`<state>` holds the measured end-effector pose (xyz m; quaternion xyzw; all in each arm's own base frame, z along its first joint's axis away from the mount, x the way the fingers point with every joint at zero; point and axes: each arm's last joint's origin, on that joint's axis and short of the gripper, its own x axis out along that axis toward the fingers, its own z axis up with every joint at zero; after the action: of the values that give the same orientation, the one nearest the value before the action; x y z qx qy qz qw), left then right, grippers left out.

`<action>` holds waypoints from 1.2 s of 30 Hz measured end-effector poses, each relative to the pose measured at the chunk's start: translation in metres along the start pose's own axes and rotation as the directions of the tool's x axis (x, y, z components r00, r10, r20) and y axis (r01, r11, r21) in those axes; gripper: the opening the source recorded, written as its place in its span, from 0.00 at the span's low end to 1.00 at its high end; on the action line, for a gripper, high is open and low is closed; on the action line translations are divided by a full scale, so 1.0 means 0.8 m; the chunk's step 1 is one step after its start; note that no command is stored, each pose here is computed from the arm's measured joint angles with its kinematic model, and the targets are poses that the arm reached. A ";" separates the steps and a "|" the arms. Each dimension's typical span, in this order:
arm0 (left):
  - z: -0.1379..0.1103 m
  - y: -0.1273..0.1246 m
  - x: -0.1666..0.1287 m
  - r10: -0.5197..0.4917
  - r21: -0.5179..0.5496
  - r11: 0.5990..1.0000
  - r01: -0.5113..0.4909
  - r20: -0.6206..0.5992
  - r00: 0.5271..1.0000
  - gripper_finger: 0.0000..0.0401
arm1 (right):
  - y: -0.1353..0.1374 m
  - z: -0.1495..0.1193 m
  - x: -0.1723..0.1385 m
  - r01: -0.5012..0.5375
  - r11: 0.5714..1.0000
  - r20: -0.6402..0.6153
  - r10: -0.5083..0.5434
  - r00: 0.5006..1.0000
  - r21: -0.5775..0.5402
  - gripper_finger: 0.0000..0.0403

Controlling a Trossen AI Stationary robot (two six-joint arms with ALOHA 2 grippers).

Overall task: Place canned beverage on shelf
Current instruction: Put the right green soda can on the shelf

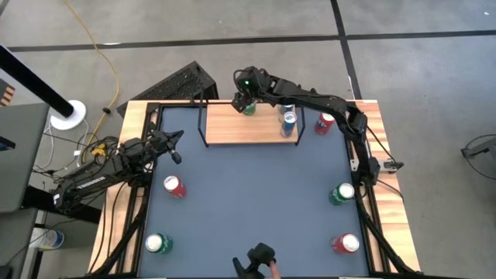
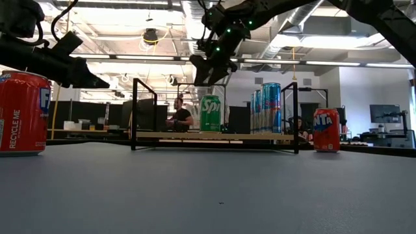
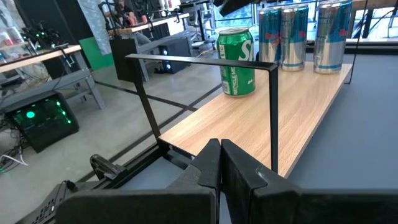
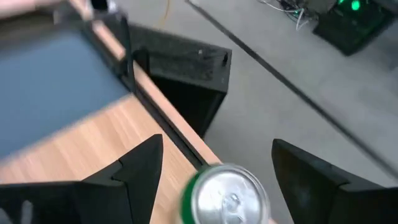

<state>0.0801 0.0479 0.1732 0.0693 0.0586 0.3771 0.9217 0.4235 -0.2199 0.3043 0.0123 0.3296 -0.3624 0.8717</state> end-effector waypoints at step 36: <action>0.000 0.000 0.000 0.000 0.000 1.000 0.000 0.000 1.000 0.00 | -0.040 -0.023 0.020 -0.167 0.986 -0.135 0.167 0.977 0.013 0.71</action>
<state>0.0801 0.0479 0.1732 0.0693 0.0586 0.3770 0.9218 0.4010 -0.2482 0.2872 0.0654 0.3856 -0.2865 0.8746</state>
